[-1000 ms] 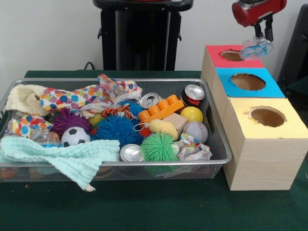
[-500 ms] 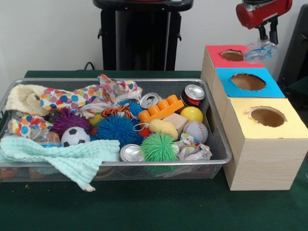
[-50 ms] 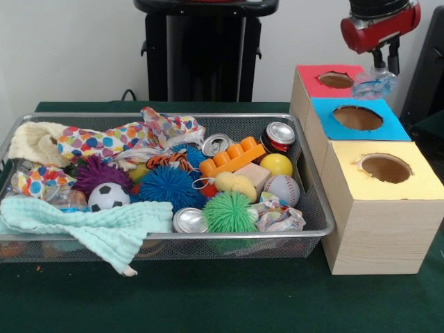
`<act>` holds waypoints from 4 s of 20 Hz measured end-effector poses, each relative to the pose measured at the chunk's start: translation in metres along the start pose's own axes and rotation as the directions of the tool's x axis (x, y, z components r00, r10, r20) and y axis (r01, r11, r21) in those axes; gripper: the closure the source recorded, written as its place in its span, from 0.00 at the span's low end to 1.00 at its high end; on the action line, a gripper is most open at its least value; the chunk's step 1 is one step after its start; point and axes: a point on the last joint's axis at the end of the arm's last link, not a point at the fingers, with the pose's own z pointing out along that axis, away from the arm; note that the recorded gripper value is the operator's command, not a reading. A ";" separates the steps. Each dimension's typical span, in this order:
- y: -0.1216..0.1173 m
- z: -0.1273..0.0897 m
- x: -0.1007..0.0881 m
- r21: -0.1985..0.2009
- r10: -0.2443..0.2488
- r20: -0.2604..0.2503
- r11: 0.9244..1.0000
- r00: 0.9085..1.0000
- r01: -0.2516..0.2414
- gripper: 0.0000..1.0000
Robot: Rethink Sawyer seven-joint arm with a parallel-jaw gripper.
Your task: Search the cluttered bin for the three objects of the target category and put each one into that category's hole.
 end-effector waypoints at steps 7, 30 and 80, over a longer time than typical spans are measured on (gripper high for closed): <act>-0.011 0.015 0.009 0.001 0.015 -0.018 1.000 1.000 -0.015 1.00; -0.017 0.041 0.013 0.005 0.027 0.025 1.000 0.999 -0.027 0.00; -0.146 -0.071 -0.013 0.182 0.081 0.088 0.979 0.993 -0.096 0.00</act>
